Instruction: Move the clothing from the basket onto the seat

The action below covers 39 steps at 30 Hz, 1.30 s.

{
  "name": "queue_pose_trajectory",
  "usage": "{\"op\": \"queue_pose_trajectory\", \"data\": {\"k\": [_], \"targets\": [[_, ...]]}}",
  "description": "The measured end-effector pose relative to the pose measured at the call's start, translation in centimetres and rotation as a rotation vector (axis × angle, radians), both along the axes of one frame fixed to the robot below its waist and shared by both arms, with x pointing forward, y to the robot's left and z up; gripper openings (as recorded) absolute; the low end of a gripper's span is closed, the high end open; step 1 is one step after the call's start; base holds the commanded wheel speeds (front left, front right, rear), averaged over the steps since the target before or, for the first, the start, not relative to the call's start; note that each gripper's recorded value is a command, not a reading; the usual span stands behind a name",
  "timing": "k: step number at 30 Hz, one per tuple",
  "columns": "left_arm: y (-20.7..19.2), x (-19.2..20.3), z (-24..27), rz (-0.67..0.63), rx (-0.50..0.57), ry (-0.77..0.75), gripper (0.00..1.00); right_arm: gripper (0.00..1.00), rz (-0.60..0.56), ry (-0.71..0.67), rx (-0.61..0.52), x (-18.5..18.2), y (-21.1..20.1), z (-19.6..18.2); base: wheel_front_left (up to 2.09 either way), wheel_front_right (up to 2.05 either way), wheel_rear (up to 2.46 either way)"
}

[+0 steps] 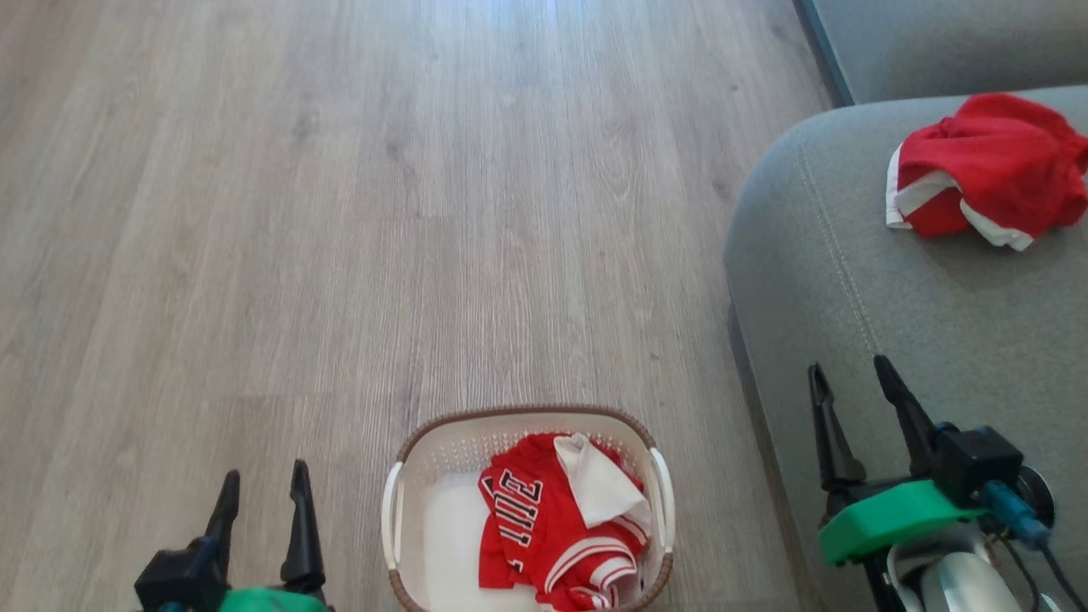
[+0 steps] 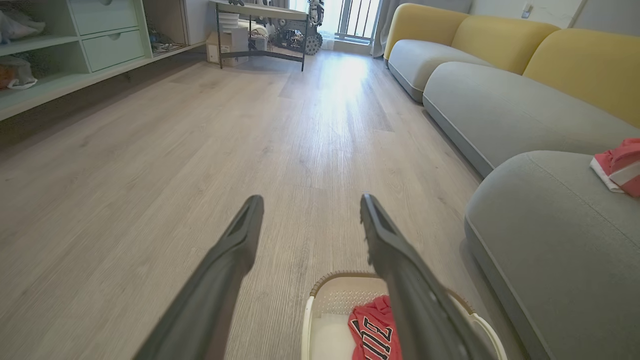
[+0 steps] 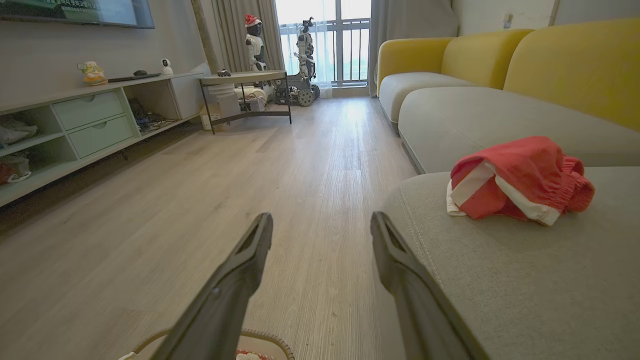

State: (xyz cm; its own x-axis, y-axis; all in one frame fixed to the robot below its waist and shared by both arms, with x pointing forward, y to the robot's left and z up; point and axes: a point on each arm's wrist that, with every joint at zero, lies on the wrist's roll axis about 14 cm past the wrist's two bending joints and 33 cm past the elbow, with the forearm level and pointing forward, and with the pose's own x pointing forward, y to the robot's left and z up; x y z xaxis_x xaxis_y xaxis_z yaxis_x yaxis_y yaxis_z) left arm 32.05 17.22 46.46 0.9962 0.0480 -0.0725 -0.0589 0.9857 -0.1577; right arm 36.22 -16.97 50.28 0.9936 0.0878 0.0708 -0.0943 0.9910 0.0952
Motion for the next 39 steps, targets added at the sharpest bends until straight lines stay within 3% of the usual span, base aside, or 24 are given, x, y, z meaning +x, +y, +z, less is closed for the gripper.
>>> {"op": "queue_pose_trajectory", "data": {"k": [9,14,22,30,39], "targets": [[-4.1,4.1,-3.1,-0.173,0.036,0.085,1.0,1.0,-0.045,0.01,0.004,3.2,-1.5,-0.5,0.0,0.0,0.0],[-9.0,7.3,-8.0,-0.362,0.065,0.215,1.0,1.0,-0.08,-0.035,-0.016,7.3,-2.8,0.3,0.0,0.0,0.0],[-13.4,10.2,-16.1,-0.551,0.098,0.421,1.0,1.0,-0.109,-0.082,-0.054,12.4,-4.1,-0.1,0.0,0.0,0.0],[-17.1,10.4,-23.0,-0.712,0.079,0.592,1.0,1.0,-0.113,-0.095,-0.093,16.1,-4.5,-2.5,0.0,0.0,0.0],[-19.1,9.9,-27.9,-0.795,0.105,0.706,1.0,1.0,-0.102,-0.096,-0.126,17.8,-4.4,-4.8,0.0,0.0,0.0]]}}
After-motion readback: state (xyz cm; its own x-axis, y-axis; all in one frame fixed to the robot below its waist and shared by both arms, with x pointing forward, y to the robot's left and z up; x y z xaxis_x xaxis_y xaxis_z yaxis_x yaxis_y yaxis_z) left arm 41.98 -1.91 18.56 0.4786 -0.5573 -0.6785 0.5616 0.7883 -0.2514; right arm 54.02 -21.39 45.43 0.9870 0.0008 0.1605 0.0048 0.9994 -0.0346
